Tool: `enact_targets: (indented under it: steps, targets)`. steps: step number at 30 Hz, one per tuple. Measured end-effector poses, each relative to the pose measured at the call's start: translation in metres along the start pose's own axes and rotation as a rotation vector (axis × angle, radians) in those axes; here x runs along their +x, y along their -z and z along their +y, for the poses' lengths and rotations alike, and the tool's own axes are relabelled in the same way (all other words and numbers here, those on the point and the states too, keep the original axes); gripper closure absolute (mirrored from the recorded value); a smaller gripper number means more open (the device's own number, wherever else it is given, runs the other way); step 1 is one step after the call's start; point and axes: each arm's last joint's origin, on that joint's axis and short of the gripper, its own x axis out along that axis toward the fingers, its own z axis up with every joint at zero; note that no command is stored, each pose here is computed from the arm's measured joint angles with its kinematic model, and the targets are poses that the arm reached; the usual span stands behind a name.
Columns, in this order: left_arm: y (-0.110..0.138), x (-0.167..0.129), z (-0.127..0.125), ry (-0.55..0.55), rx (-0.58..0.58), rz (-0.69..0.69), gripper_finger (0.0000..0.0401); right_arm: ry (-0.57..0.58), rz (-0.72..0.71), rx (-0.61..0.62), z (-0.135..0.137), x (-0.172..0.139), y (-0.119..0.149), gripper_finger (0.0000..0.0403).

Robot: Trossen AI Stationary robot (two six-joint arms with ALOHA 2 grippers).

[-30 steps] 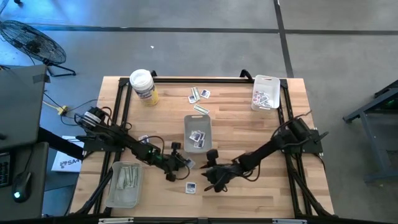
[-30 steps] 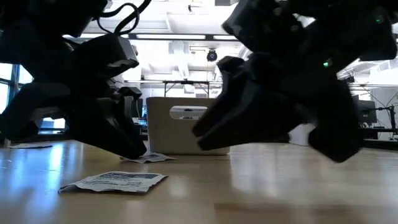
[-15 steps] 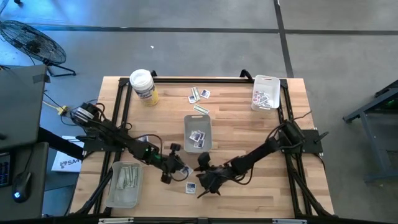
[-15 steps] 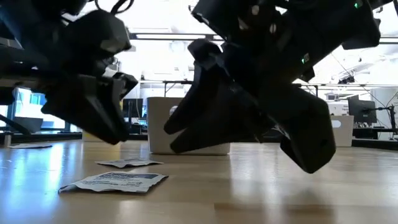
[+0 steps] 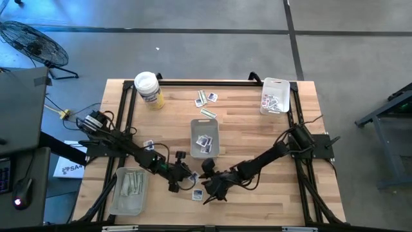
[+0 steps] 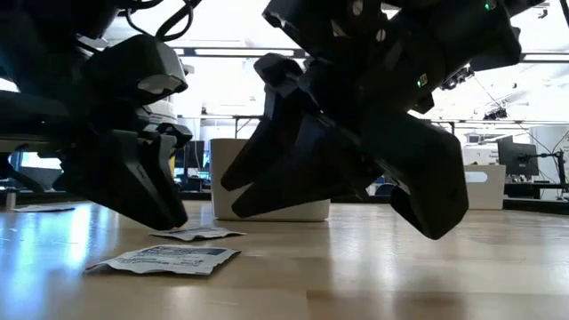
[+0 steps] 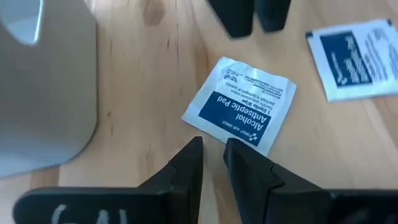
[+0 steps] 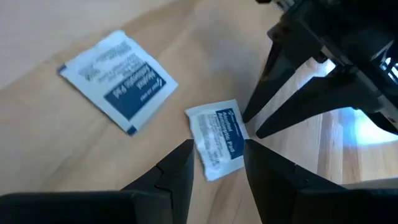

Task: Pick & Place First Aid Supplies
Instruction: Put the blue pad into the middle gray bin

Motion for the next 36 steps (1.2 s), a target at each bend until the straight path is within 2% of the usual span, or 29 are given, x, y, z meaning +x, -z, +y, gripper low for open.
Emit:
enact_targets:
  steps: [7, 12, 19, 26, 36]
  targets:
    - [-0.002, 0.009, -0.003, 0.002, -0.02, -0.062, 0.0326, -0.067, 0.06, -0.025, -0.003, 0.003, 0.01, 0.027]
    - [-0.001, 0.015, -0.004, -0.015, -0.03, -0.097, 0.0326, -0.059, 0.109, -0.05, -0.005, 0.003, 0.015, 0.027]
    - [-0.001, 0.017, -0.003, -0.078, -0.038, -0.123, 0.0326, -0.01, 0.093, -0.139, -0.008, 0.004, 0.013, 0.027]
    - [0.0, 0.018, -0.003, -0.081, -0.028, -0.108, 0.0326, 0.024, 0.012, -0.156, 0.0, -0.001, 0.001, 0.027]
    - [0.0, 0.018, -0.003, -0.084, -0.024, -0.103, 0.0326, -0.011, 0.064, -0.133, 0.013, -0.005, 0.002, 0.027]
